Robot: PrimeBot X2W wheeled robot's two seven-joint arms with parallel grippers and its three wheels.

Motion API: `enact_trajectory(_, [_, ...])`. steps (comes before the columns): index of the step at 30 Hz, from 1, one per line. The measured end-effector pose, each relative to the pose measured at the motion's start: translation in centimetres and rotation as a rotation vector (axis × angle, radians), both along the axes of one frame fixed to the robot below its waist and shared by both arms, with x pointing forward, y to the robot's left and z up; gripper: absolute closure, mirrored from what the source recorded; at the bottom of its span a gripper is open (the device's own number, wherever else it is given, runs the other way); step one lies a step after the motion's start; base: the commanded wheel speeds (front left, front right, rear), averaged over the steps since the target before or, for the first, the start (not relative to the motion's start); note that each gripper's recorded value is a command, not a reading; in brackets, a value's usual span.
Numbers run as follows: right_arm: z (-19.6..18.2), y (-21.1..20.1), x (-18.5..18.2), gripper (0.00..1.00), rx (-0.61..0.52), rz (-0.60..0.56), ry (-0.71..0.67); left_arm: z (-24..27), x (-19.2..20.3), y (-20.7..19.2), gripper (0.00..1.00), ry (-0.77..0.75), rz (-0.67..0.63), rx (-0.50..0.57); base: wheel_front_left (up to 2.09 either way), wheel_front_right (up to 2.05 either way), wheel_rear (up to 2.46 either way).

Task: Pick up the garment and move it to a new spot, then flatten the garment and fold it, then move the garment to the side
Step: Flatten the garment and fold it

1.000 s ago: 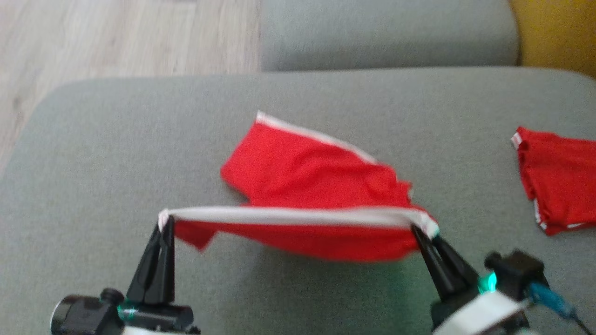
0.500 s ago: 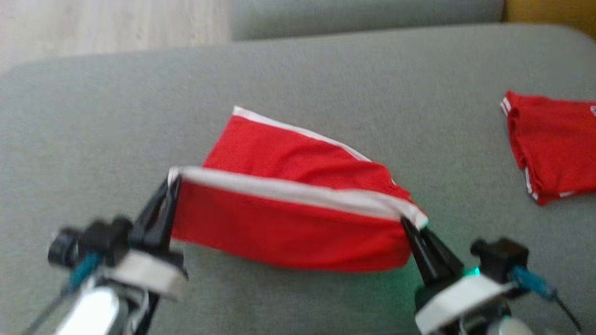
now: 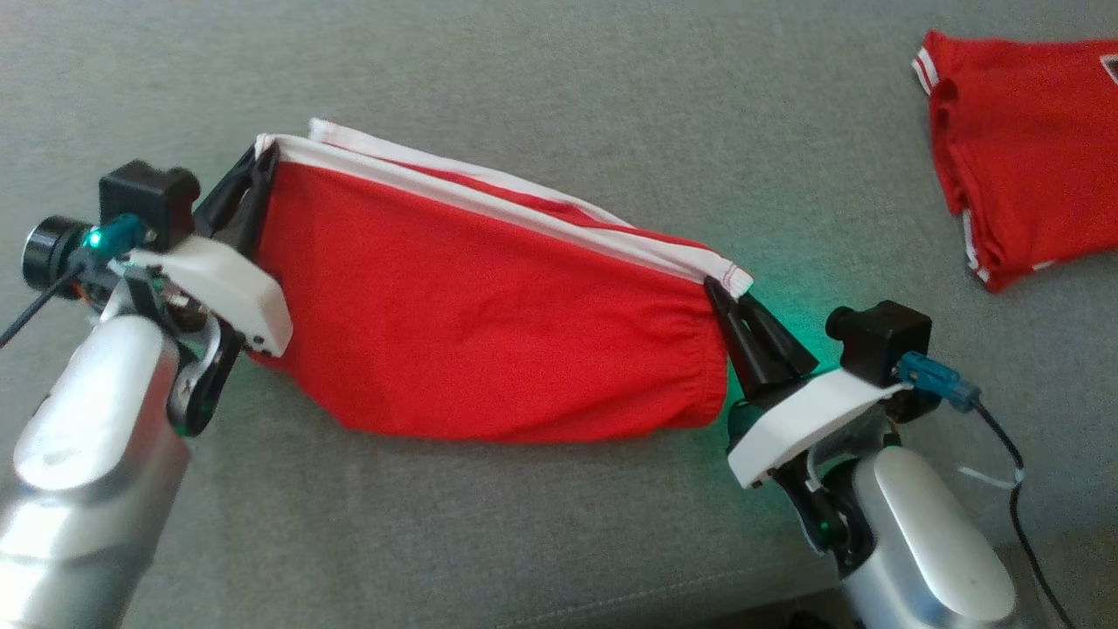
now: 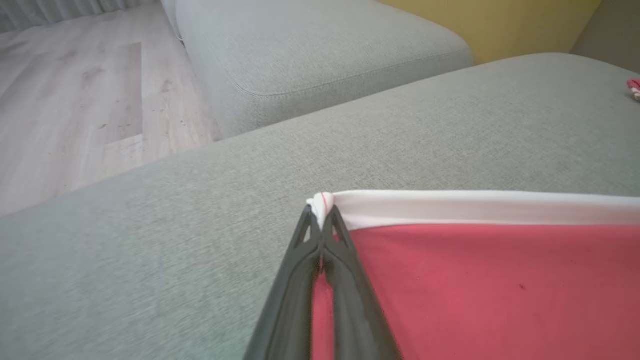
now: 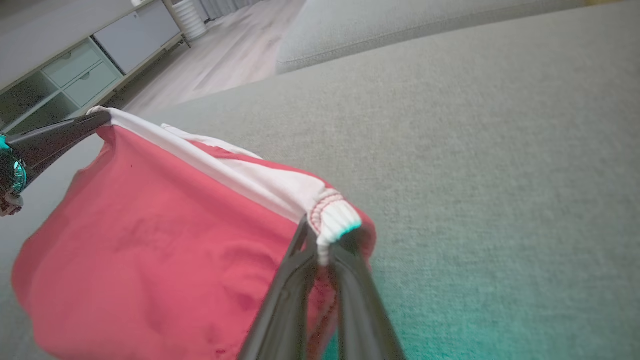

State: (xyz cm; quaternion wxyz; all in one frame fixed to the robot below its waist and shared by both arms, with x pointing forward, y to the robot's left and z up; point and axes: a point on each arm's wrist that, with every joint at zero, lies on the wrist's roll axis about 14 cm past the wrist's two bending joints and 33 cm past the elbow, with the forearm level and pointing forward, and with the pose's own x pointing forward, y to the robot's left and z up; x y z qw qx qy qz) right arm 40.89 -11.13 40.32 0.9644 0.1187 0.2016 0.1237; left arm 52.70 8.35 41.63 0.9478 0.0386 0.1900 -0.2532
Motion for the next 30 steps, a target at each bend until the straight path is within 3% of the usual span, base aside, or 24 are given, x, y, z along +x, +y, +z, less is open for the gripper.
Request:
enact_trajectory(2, [-0.9,-0.4,-0.1,1.0,0.002,-0.014,0.023,-1.1,0.4,-0.7,1.0,0.027,-0.012,0.002,0.0,0.0,0.0])
enact_trajectory(4, [-1.4,-0.6,-0.4,0.88,0.008,-0.022,0.038,-1.9,0.5,-1.3,1.0,0.045,-0.027,0.004,0.0,0.0,0.0])
enact_trajectory(5, [-1.6,-0.6,-0.5,0.73,0.01,-0.024,0.042,-2.1,0.6,-1.5,1.0,0.045,-0.032,0.0,0.0,0.0,0.0])
enact_trajectory(6, [-1.7,-0.5,-0.6,0.54,0.01,-0.023,0.046,-1.9,0.7,-1.8,0.83,0.036,-0.033,-0.011,0.0,0.0,0.0])
enact_trajectory(7, [-1.7,-0.5,-0.5,0.0,0.013,-0.024,0.042,-1.7,0.7,-1.9,0.47,0.026,-0.031,-0.021,0.0,0.0,0.0])
enact_trajectory(8, [-1.6,-0.5,-0.5,0.0,0.018,-0.026,0.037,-1.4,0.7,-2.0,0.0,0.014,-0.029,-0.029,0.0,0.0,0.0])
enact_trajectory(18, [1.8,-0.9,-0.7,0.0,0.028,-0.055,-0.082,1.9,-1.6,-3.8,0.0,-0.105,-0.026,-0.147,0.0,0.0,0.0])
enact_trajectory(25, [3.9,-2.4,-3.0,0.0,-0.02,-0.093,-0.133,-0.2,-5.8,-2.2,0.0,-0.011,0.048,-0.133,0.0,0.0,0.0])
enact_trajectory(30, [5.7,-3.7,-3.4,0.0,-0.056,-0.122,-0.171,-1.3,-5.9,-0.3,0.0,0.075,0.139,-0.121,0.0,0.0,0.0])
